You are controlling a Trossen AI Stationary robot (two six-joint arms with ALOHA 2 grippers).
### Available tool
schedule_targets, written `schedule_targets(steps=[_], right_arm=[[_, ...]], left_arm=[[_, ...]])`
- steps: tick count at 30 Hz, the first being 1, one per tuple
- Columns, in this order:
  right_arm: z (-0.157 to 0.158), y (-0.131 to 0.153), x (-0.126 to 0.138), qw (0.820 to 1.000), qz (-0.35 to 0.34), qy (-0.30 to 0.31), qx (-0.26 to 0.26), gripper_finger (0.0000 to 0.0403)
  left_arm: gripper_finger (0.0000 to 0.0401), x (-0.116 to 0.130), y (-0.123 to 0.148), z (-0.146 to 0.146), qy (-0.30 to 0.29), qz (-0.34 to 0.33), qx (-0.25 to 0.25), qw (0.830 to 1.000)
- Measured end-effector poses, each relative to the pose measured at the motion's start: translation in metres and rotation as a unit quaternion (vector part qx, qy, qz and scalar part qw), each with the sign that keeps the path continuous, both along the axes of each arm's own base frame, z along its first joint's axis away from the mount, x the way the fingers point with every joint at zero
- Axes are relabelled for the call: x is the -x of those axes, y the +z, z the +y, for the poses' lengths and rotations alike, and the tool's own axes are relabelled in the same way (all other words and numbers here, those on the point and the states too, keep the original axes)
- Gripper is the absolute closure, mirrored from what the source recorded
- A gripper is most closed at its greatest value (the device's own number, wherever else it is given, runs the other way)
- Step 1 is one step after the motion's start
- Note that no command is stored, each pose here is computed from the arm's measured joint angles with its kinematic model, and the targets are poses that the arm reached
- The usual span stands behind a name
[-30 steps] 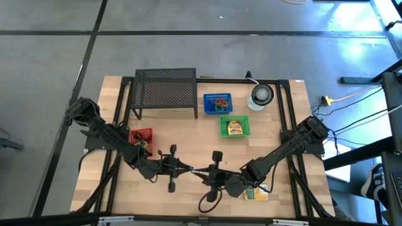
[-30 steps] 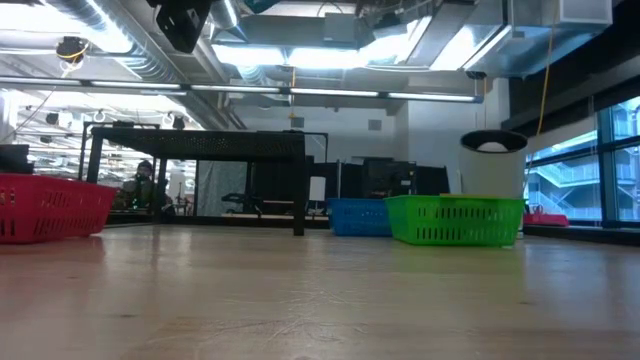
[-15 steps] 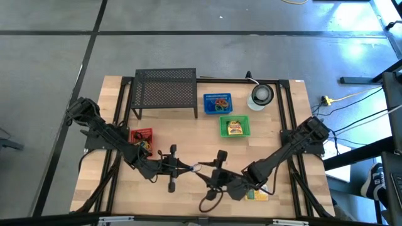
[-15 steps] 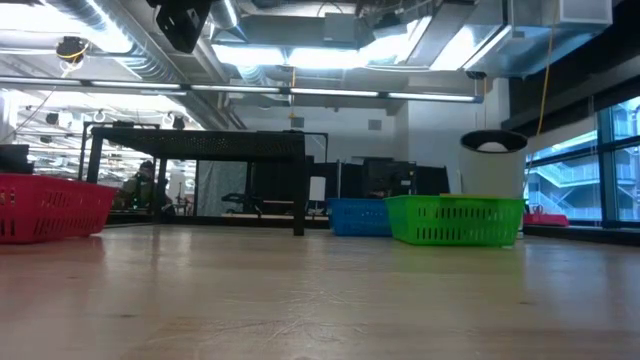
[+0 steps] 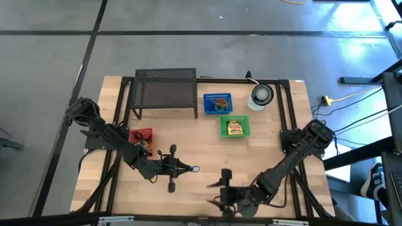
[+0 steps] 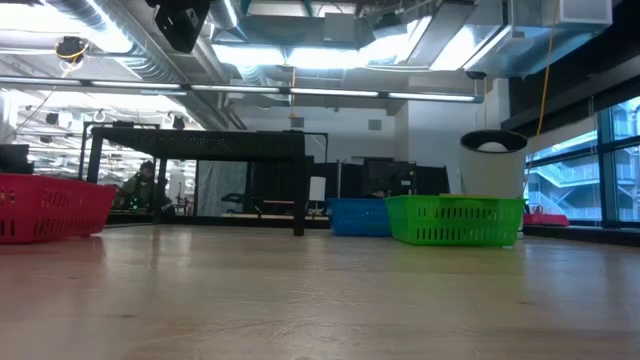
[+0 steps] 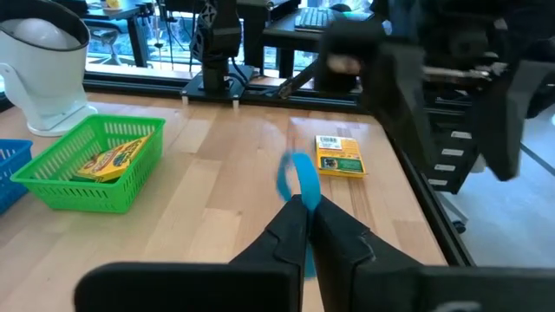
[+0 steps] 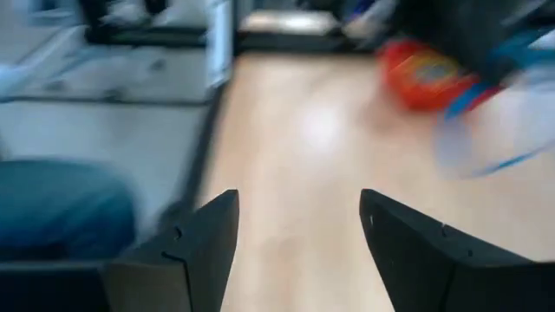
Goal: Pick & Place Office Desk Supplies
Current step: Put the blue rubber band into the orange basket
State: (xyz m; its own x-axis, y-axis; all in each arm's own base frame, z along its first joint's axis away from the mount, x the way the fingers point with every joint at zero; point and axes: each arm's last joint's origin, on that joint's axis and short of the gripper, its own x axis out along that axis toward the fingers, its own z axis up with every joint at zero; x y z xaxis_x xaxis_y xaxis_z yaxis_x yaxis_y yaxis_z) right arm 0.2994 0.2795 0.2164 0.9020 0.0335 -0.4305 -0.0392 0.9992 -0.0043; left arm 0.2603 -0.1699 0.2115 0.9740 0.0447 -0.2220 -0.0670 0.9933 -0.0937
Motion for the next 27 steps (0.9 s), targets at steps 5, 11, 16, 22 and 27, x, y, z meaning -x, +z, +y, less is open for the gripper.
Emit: schedule_targets(steps=[5, 11, 16, 22, 27], right_arm=[[0.007, -0.005, 0.008, 0.994, 0.058, 0.04, -0.086, 0.0162], [0.011, -0.005, 0.012, 0.994, 0.054, 0.025, -0.093, 0.017], [0.01, -0.005, 0.012, 0.995, 0.047, 0.013, -0.088, 0.0174], [0.01, -0.005, 0.012, 0.995, 0.048, 0.015, -0.089, 0.0174], [0.01, -0.005, 0.011, 0.994, 0.048, 0.011, -0.096, 0.0174]], left_arm=[[0.0391, 0.0, 0.0, 0.0, 0.0, 0.0, 0.0, 1.0], [0.0391, 0.0, 0.0, 0.0, 0.0, 0.002, -0.001, 1.0], [0.0394, 0.008, -0.009, 0.004, -0.005, 0.071, 0.007, 0.997], [0.0394, 0.038, -0.009, 0.024, 0.032, 0.202, 0.044, 0.978], [0.0394, 0.07, 0.007, 0.036, 0.033, 0.256, 0.046, 0.965]])
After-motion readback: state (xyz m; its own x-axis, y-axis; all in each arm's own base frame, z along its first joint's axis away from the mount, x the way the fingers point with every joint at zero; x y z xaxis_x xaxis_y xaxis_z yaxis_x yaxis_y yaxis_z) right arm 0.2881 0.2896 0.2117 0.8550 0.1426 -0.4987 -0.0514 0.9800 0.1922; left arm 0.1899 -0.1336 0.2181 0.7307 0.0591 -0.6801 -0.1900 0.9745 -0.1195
